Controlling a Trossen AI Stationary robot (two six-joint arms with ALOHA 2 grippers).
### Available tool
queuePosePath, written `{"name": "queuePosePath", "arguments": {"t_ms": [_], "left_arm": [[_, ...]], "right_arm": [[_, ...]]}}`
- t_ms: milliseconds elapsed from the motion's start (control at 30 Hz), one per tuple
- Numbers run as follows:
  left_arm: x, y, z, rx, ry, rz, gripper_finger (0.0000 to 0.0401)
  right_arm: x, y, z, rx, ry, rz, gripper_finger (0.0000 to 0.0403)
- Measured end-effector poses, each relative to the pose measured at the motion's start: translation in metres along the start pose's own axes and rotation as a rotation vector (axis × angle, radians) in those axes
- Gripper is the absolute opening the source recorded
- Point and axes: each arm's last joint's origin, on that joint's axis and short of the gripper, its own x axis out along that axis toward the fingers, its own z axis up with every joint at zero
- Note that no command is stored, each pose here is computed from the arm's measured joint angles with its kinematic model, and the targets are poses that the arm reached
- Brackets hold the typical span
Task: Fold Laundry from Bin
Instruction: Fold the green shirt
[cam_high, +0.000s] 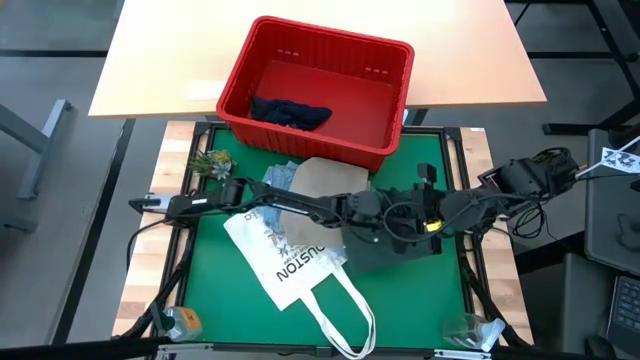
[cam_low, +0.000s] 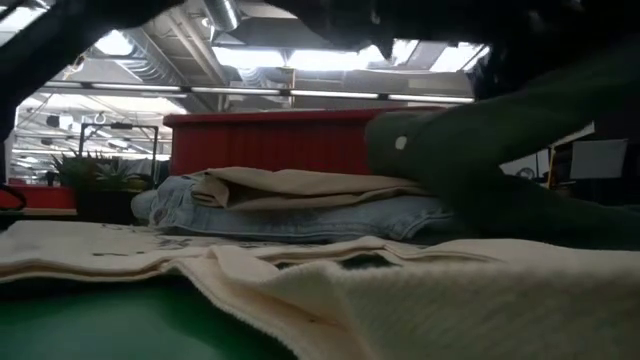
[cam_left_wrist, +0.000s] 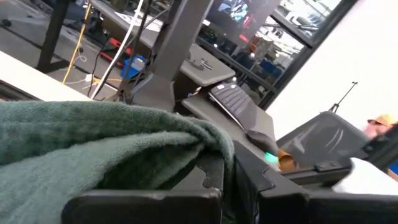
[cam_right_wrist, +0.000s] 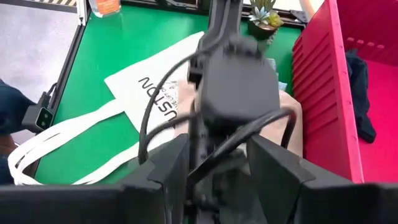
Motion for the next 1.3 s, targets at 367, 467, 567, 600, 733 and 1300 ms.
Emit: {"name": "queuePosePath", "arguments": {"t_ms": [367, 467, 567, 600, 733, 1300], "left_arm": [[0.034, 0.057, -0.034, 0.043, -0.01, 0.093, 0.0006], [0.037, 0.065, -0.045, 0.045, -0.005, 0.109, 0.0007], [0.038, 0.072, -0.052, 0.059, -0.021, 0.168, 0.0008], [0.038, 0.074, -0.053, 0.07, -0.03, 0.194, 0.0008], [0.038, 0.075, -0.051, 0.113, -0.054, 0.23, 0.0009], [0.038, 0.075, -0.044, 0.134, -0.009, 0.133, 0.0127]], "right_arm": [[0.0, 0.0, 0.001, 0.006, -0.012, 0.004, 0.0163], [0.0, 0.0, 0.001, 0.006, -0.012, 0.004, 0.0163], [0.0, 0.0, 0.001, 0.005, -0.011, 0.004, 0.0163], [0.0, 0.0, 0.001, 0.005, -0.011, 0.004, 0.0163], [0.0, 0.0, 0.001, 0.005, -0.011, 0.004, 0.0163], [0.0, 0.0, 0.001, 0.005, -0.009, 0.003, 0.0163]]}}
